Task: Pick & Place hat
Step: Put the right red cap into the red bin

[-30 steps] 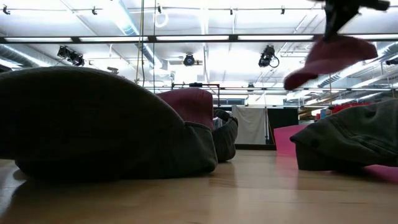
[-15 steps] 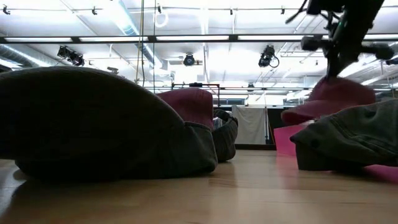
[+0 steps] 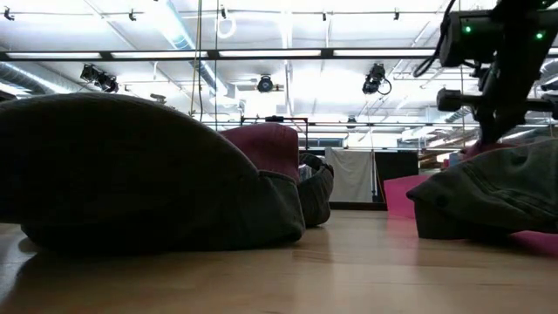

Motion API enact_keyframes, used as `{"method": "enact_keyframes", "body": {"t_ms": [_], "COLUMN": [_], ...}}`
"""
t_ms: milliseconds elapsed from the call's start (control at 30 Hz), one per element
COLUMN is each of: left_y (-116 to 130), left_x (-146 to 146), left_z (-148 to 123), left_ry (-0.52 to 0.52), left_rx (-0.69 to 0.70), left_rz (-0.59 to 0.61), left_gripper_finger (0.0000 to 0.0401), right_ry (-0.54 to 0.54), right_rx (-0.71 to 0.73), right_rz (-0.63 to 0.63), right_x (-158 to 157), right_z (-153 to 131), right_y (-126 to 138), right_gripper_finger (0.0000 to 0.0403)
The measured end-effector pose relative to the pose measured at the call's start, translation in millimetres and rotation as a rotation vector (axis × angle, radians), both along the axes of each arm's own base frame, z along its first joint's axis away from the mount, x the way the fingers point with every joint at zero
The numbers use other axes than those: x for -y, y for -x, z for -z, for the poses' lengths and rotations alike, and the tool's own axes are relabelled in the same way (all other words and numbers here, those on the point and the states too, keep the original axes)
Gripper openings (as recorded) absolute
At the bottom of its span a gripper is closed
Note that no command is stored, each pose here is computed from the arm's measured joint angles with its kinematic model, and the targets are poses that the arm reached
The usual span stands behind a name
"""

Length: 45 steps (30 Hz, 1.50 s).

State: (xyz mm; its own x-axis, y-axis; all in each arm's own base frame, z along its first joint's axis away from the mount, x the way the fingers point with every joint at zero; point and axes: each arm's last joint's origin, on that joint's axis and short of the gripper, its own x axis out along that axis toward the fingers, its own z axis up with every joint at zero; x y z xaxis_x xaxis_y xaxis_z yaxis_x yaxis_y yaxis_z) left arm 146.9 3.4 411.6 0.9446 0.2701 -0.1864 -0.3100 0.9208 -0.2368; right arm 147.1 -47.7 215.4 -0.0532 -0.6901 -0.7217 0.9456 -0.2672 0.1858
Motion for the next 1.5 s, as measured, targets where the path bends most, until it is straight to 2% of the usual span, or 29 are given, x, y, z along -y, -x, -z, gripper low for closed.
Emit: {"method": "enact_keyframes", "body": {"t_ms": [400,567,800,933,1033,1233,1500], "left_y": [0,0,0,0,0,0,0], "left_x": [0,0,-1,-1,-1,-1,-1], "left_z": [0,0,0,0,0,0,0], "left_ry": [0.0,-0.001,-0.005,-0.004,-0.004,-0.004,-0.005], "left_rx": [0.0,0.0,0.0,0.0,0.0,0.0,0.0], "left_rz": [0.0,-0.002,-0.019,-0.019,-0.019,-0.019,-0.019], "left_gripper_finger": [0.024,0.024,0.0241,0.024,0.0241,0.024,0.0241], "right_ry": [-0.016,0.037,0.118,0.069,0.026,-0.059,-0.101], "right_rx": [-0.073,-0.148,-0.181,-0.224,-0.227,-0.218,-0.252], "right_rz": [0.001,-0.11,-0.258,-0.315,-0.289,-0.153,-0.062], "right_x": [-1,2,8,12,13,14,12], "right_z": [25,24,20,21,22,25,26], "right_y": [11,6,-8,-7,-3,9,20], "right_gripper_finger": [0.0,0.0,0.0,0.0,0.0,0.0,0.0]}}
